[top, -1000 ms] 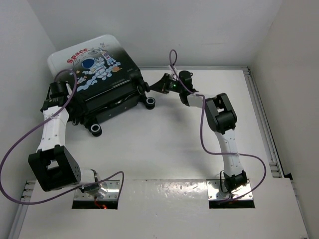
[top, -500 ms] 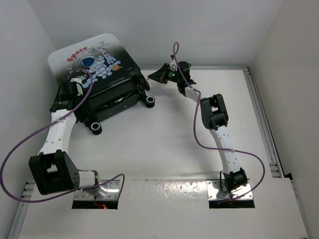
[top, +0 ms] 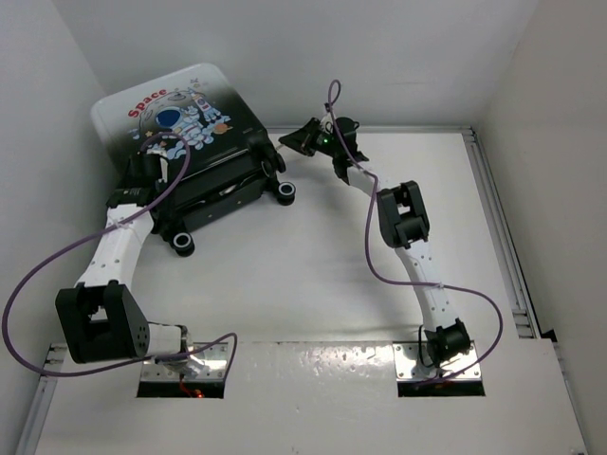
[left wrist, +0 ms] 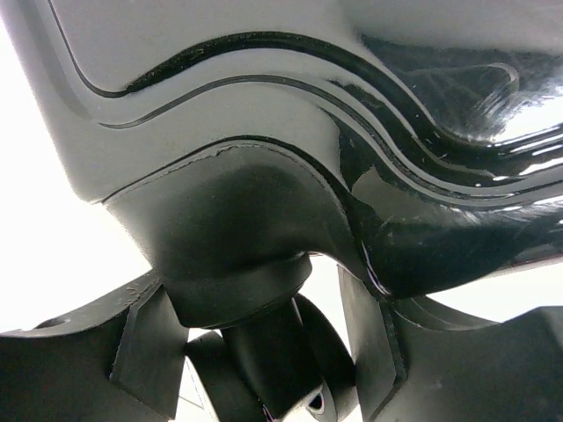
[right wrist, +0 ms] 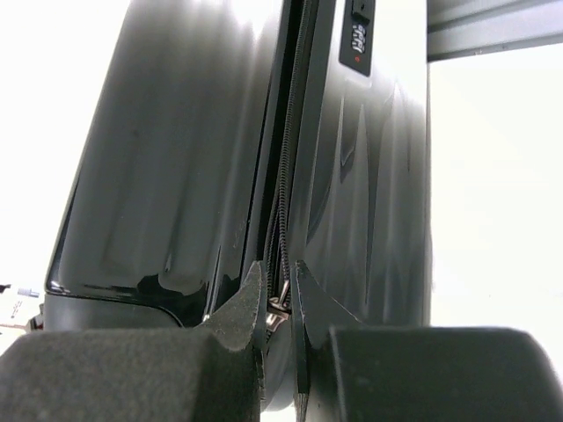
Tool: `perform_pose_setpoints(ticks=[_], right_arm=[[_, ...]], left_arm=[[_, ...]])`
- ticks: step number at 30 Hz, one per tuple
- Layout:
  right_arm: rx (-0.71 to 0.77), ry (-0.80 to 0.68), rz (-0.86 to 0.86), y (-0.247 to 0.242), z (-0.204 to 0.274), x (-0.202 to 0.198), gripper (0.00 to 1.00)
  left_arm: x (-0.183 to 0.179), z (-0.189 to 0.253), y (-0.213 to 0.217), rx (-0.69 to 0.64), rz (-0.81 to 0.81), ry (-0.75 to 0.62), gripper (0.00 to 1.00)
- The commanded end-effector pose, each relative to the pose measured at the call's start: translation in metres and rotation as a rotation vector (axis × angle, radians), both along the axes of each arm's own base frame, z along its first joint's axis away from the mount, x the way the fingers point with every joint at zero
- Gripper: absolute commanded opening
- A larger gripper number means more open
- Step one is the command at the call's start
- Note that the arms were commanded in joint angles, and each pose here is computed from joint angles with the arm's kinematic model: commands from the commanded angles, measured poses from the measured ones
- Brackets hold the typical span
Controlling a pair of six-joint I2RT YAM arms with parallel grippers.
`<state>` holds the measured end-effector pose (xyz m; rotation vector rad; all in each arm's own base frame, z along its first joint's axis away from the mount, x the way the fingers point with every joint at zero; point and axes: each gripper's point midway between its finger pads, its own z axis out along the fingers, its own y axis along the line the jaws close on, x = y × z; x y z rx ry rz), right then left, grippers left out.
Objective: Pack the luggage
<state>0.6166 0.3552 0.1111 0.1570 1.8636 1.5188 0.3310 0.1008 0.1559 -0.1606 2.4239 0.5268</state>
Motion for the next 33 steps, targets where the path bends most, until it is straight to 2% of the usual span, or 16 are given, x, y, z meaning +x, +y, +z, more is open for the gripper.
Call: perform_pose_setpoints(ticks=[1,8,10,12,18,27,33], right_arm=[[-0.027,-0.100,-0.364,-0.069,0.009,0.063,0.00],[-0.095,-0.098,-0.442,-0.081,-0.014,0.080,0.00],[-0.139,-0.118,-0.467,-0.082,-0.023,0.078,0.00],[-0.169,-0.167,-0.529,-0.081,-0.014,0.080,0.00],[-0.190,-0.275,-0.571,-0.064,0.002,0.082,0.00],[-0.291,-0.430,-0.597,-0.071,-0.002,0.080,0.00],[-0.356,-0.425,-0.530,-0.080,-0.019,0.066,0.00]], left_arm=[[0.023,-0.042,-0.033,-0.090,-0.122,0.036,0.00],[0.015,-0.049,-0.048,-0.117,-0.195,0.047,0.00],[0.011,-0.054,-0.061,-0.121,-0.269,0.070,0.00],[0.009,-0.051,-0.070,-0.102,-0.349,0.073,0.00],[-0.016,-0.054,-0.101,-0.063,-0.573,0.105,0.00],[-0.049,-0.069,-0.098,-0.011,-0.679,0.205,0.00],[-0.062,-0.078,-0.088,0.001,-0.706,0.239,0.00]])
